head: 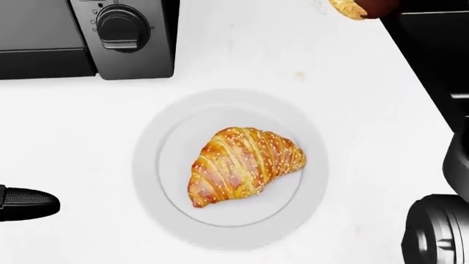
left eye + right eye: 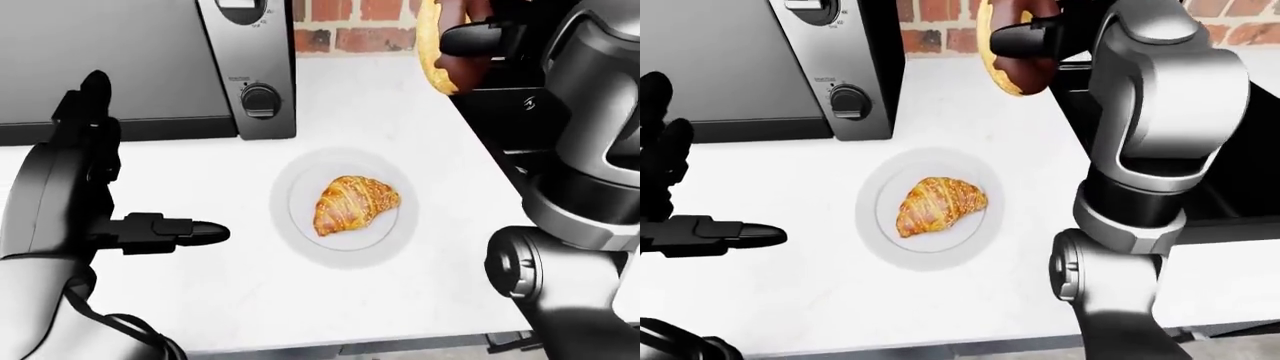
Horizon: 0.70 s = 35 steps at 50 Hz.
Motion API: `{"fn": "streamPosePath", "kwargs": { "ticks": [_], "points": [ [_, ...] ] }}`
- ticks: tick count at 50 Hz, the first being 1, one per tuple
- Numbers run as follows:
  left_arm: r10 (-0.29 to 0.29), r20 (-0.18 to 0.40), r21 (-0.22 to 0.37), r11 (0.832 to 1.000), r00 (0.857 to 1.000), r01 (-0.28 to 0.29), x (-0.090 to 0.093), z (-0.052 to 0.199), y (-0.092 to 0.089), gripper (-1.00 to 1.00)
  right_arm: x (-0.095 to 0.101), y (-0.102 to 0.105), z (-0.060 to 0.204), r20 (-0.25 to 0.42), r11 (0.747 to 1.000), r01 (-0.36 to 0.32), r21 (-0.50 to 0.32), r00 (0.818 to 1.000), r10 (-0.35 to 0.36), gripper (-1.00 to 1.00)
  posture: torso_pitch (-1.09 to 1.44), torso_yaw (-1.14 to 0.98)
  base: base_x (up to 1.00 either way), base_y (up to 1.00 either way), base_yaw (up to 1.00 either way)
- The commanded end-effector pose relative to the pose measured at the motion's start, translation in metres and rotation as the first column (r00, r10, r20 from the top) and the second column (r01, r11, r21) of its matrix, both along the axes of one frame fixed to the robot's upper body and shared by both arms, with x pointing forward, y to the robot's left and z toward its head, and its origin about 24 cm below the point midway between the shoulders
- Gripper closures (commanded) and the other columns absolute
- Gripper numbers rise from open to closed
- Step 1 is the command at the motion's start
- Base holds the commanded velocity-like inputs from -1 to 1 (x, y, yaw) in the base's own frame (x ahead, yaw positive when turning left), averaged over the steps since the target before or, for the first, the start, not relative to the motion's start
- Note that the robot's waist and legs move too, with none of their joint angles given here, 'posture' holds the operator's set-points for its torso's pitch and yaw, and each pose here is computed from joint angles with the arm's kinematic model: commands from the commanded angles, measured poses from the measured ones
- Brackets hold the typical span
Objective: Place the pastries on the plates.
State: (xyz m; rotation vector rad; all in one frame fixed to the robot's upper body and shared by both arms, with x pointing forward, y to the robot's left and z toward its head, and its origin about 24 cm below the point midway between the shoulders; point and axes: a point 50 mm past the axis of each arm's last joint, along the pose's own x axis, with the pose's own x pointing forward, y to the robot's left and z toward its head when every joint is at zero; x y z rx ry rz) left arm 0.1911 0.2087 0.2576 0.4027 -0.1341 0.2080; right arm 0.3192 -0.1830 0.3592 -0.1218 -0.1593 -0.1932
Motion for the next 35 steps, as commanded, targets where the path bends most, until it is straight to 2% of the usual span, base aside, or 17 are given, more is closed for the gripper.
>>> {"fn": "streamPosePath", "kwargs": {
  "ticks": [1,3,8,10,16,19,31,35],
  "points": [
    [0.011,0.045,0.022,1.0,0.999,-0.012,-0.003,0.006,0.0,-1.0,-0.01,0.002,0.013,0.092,1.0,-0.008,0.005,0.996,0.008,1.0,0.07,0.0,0.0,0.0,0.0],
    [0.008,0.044,0.022,1.0,0.999,-0.009,-0.001,0.006,-0.002,-1.0,-0.012,0.003,0.02,0.111,1.0,-0.009,0.016,0.994,0.007,1.0,0.05,0.0,0.0,0.0,0.0],
    [0.017,0.049,0.023,1.0,0.999,-0.019,-0.003,0.008,0.001,-1.0,-0.023,0.006,0.003,0.12,0.999,-0.022,0.04,0.993,0.017,1.0,0.0,0.0,0.0,0.0,0.0],
    [0.018,0.049,0.024,1.0,0.999,-0.019,-0.003,0.008,0.0,-1.0,-0.026,0.006,0.01,0.13,0.998,-0.018,0.061,0.991,0.01,1.0,0.0,0.0,0.0,0.0,0.0],
    [0.015,0.045,0.024,1.0,0.999,-0.016,-0.002,0.006,-0.002,-1.0,-0.031,0.006,0.004,0.143,0.998,-0.021,0.056,0.99,0.012,1.0,0.0,0.0,0.0,0.0,0.0],
    [0.016,0.045,0.023,1.0,0.999,-0.017,-0.002,0.006,-0.002,-1.0,-0.031,0.004,0.013,0.155,0.998,-0.008,0.056,0.988,0.0,1.0,0.0,0.0,0.0,0.0,0.0],
    [0.019,0.045,0.02,1.0,0.999,-0.02,-0.002,0.006,-0.001,-1.0,-0.046,0.005,0.014,0.19,0.997,-0.028,0.073,0.982,0.014,1.0,0.0,0.0,0.0,0.0,0.0],
    [0.022,0.046,0.018,1.0,0.999,-0.023,-0.003,0.007,-0.001,-1.0,-0.049,0.008,0.003,0.188,0.996,-0.037,0.084,0.982,0.02,1.0,0.0,0.0,0.0,0.0,0.0]
  ]
}}
